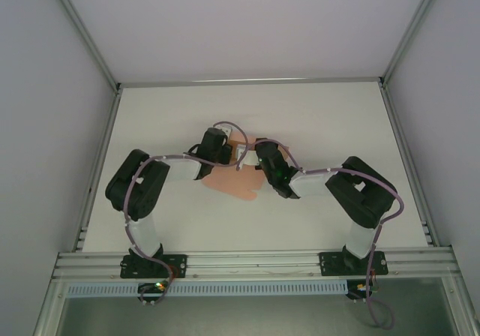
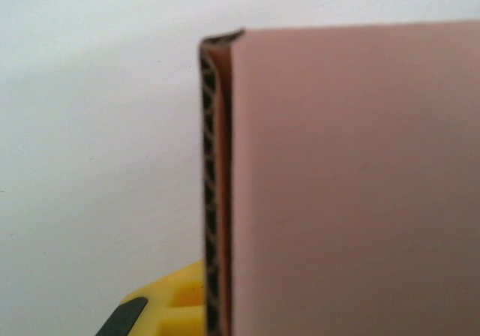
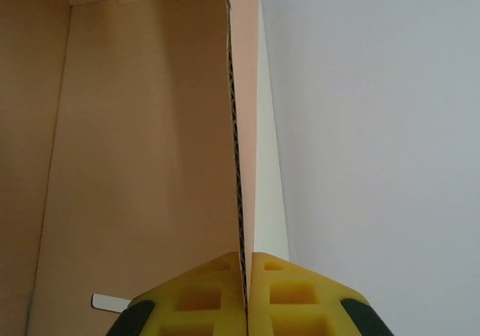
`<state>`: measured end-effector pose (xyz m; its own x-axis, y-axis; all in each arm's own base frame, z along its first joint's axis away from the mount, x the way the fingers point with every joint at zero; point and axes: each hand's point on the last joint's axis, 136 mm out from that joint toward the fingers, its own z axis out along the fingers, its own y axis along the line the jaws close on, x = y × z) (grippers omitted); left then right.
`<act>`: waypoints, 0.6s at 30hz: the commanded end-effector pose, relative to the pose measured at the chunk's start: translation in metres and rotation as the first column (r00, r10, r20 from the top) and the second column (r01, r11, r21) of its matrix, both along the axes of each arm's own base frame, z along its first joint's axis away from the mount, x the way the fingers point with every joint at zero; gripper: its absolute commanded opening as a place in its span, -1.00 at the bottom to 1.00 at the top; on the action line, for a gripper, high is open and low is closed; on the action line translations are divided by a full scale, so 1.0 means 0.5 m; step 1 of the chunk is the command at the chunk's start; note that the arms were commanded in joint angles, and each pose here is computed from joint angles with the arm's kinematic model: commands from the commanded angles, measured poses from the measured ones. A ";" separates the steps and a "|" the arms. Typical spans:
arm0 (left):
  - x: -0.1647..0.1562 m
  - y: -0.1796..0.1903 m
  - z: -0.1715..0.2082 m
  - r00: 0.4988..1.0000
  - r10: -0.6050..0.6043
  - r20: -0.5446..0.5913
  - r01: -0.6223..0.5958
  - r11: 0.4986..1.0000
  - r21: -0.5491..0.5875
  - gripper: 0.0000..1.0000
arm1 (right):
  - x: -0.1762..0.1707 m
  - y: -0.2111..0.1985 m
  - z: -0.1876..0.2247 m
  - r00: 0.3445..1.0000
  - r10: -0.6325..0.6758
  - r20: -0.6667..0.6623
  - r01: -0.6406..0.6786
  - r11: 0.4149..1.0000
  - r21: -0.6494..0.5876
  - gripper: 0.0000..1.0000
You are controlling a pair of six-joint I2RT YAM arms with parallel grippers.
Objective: Assemble paper box
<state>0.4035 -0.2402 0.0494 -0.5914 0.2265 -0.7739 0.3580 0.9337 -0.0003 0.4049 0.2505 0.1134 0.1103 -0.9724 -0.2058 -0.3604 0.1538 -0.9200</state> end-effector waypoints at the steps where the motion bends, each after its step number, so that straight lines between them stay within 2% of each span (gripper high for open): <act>1: 0.030 0.046 0.012 0.991 0.111 0.070 -0.108 0.993 -0.046 -0.76 | -0.064 -0.008 -0.152 0.970 0.062 -0.237 -0.088 0.991 -0.099 -1.00; 3: 0.010 0.005 0.020 0.994 -0.025 0.108 0.041 0.988 -0.148 -0.50 | -0.062 -0.010 -0.154 0.969 0.059 -0.240 -0.085 0.991 -0.101 -1.00; 7: 0.014 -0.001 0.043 0.991 -0.082 0.104 0.108 0.957 -0.271 -0.50 | -0.063 -0.009 -0.154 0.968 0.060 -0.243 -0.086 0.992 -0.097 -1.00; 8: 0.015 -0.006 0.053 0.988 -0.105 0.117 0.135 0.949 -0.287 -0.57 | -0.064 -0.009 -0.155 0.967 0.062 -0.245 -0.088 0.991 -0.098 -1.00; 13: 0.027 -0.010 0.089 0.976 -0.134 0.170 0.181 0.938 -0.297 -0.61 | -0.063 -0.010 -0.157 0.967 0.059 -0.248 -0.086 0.991 -0.100 -1.00; 18: 0.034 -0.019 0.132 0.959 -0.162 0.233 0.232 0.920 -0.315 -0.52 | -0.064 -0.010 -0.160 0.964 0.058 -0.258 -0.088 0.991 -0.105 -1.00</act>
<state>0.3982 -0.2397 0.0504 -0.5598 0.1146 -0.8207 0.4972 0.8387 -0.2221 0.4056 0.2535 0.1137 0.1238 -0.9673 -0.2212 -0.3626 0.1634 -0.9175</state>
